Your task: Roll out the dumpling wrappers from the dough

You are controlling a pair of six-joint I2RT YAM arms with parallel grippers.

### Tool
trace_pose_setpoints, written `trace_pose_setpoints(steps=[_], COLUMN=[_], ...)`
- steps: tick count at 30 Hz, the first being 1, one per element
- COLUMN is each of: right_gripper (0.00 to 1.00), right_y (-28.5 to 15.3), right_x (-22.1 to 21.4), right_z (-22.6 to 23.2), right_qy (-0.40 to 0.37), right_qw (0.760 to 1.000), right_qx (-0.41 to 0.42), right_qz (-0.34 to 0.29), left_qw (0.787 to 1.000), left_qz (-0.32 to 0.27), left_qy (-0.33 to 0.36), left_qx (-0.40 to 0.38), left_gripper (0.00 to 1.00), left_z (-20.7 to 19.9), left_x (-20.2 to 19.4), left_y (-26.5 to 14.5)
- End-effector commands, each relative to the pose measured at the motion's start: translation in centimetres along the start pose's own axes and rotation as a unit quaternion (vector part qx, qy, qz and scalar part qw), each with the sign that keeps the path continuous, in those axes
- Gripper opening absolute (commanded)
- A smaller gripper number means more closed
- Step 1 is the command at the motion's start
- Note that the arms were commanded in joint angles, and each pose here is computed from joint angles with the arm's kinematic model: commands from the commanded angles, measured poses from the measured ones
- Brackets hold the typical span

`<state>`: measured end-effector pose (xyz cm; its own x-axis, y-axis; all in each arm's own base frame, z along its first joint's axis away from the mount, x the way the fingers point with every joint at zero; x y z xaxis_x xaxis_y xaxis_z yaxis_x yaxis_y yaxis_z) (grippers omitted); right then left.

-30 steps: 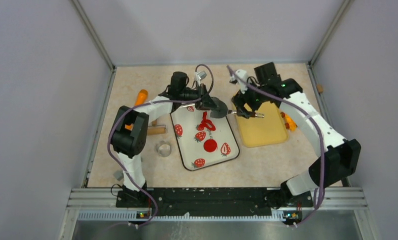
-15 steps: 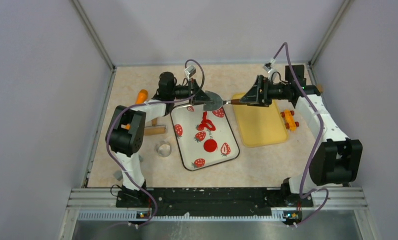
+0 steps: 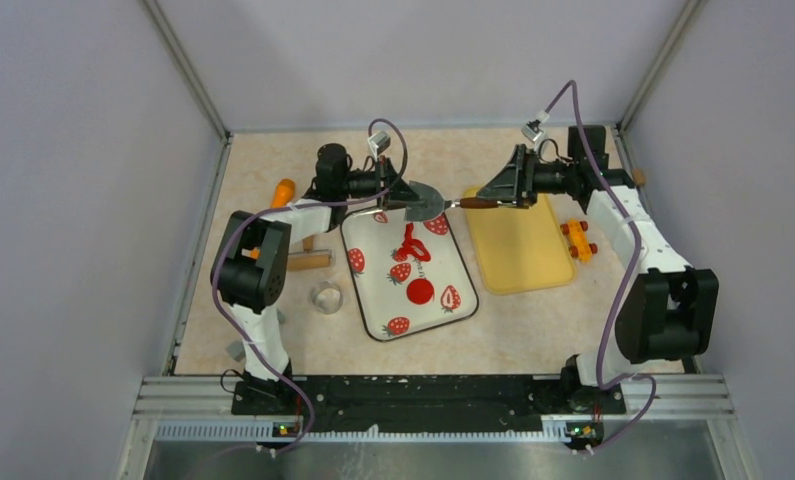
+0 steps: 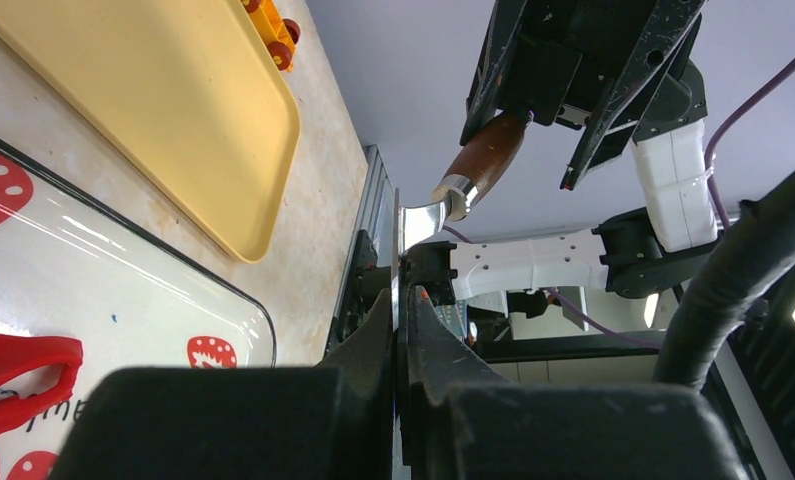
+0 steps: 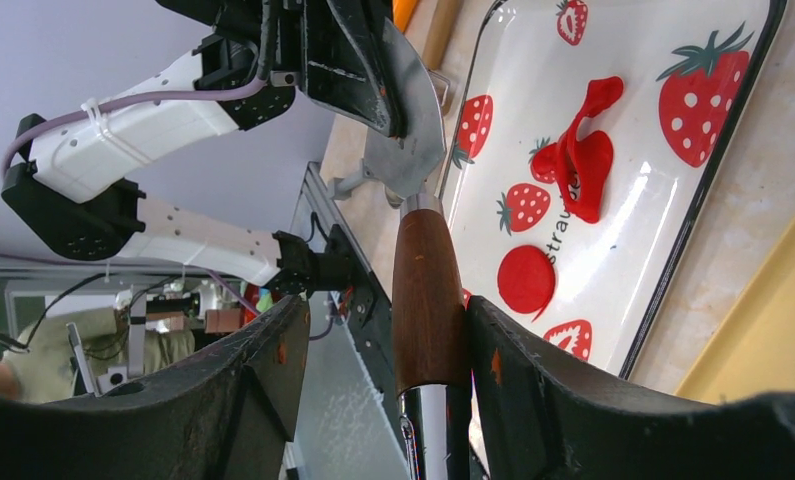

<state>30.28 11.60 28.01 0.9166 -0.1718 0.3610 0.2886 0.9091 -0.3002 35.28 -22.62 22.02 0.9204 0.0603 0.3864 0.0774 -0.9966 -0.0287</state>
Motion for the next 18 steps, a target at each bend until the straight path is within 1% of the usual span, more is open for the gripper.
trace_pose_setpoints(steps=[1,13,15,18], right_gripper=[0.58,0.63,0.62,0.56], right_y=[-0.2,1.0,1.1,1.1], right_x=[0.5,-0.1,0.0,0.3], right_z=[0.8,1.0,1.0,1.0], right_qy=[-0.031,-0.048,-0.049,-0.053], right_qw=[0.999,0.999,0.999,0.998], right_qx=[0.012,-0.013,-0.014,-0.016], right_qz=[-0.006,0.001,0.000,-0.004], left_qw=[0.999,1.000,1.000,1.000], left_qz=[-0.007,-0.013,-0.013,-0.012], left_qy=[0.028,0.018,0.017,0.016], left_qx=[-0.013,-0.012,-0.012,-0.010], left_gripper=[0.00,0.00,0.00,0.00], left_z=[-1.3,-1.0,-0.9,-0.8], left_x=[0.9,1.2,1.2,1.1], left_y=[0.1,0.2,0.2,0.2])
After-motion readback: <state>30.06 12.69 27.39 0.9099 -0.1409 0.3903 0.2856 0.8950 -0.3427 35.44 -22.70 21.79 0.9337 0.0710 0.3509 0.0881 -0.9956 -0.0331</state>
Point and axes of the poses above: each gripper's point midway between its finger pads, its own y axis out along the fingers, its own z axis along the line the jaws close on, x = y × z, the point moved 8 cm from there along -y, back along the fingers, and after that the axes turned 6 degrees about y, right-handed, at the moved point
